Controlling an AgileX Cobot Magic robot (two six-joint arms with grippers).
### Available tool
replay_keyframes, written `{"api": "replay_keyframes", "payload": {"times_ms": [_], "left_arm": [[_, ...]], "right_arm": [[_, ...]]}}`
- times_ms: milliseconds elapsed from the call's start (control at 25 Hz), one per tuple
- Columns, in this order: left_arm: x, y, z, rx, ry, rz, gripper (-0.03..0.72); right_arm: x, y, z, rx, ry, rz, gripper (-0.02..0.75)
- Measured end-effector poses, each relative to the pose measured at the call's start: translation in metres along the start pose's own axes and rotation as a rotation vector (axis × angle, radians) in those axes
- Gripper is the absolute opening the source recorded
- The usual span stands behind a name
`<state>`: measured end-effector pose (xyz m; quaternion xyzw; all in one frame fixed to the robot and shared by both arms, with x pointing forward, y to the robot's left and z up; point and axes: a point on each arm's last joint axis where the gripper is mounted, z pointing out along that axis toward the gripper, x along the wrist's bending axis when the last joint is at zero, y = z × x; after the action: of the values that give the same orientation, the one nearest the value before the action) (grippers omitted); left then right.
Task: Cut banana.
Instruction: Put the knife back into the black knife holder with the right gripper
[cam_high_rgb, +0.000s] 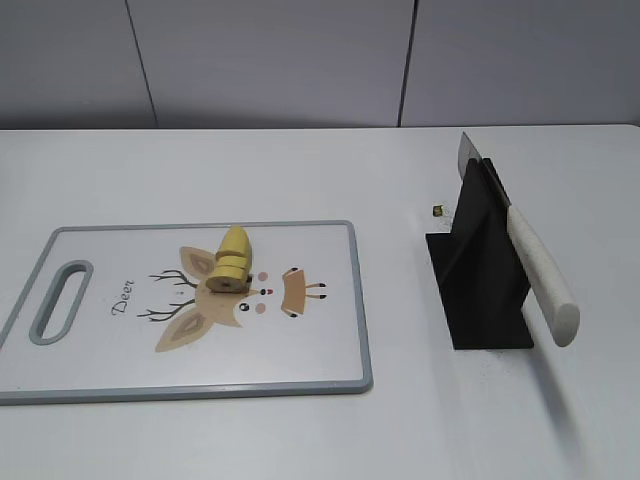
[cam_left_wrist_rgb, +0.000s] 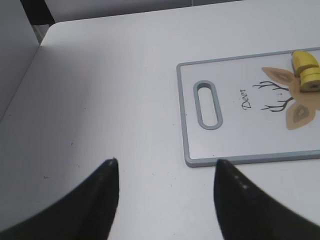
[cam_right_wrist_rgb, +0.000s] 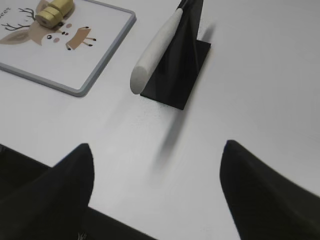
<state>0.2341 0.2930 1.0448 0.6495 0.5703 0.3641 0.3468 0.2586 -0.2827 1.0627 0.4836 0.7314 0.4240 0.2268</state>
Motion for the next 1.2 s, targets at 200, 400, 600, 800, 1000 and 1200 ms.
{"api": "replay_keyframes", "payload": {"times_ms": [200,400,600,800,1000,1200], "left_arm": [[0.000,0.000,0.000,0.000,0.000,0.000,0.586],[0.000,0.000,0.000,0.000,-0.001,0.000,0.585],[0.000,0.000,0.000,0.001,-0.001,-0.001,0.585],[0.000,0.000,0.000,0.001,-0.001,-0.001,0.578],[0.000,0.000,0.000,0.001,-0.001,-0.001,0.575],[0.000,0.000,0.000,0.001,-0.001,-0.001,0.573]], "right_arm": [[0.000,-0.010,-0.015,-0.092,-0.003,-0.012,0.592],[0.000,-0.018,-0.025,-0.166,0.000,-0.018,0.591],[0.002,-0.018,-0.026,-0.170,0.013,-0.011,0.587],[0.002,-0.018,-0.026,-0.172,-0.016,0.008,0.584],[0.003,-0.017,-0.025,-0.183,-0.135,0.071,0.582],[0.003,-0.017,-0.024,-0.191,-0.237,0.125,0.582]]}}
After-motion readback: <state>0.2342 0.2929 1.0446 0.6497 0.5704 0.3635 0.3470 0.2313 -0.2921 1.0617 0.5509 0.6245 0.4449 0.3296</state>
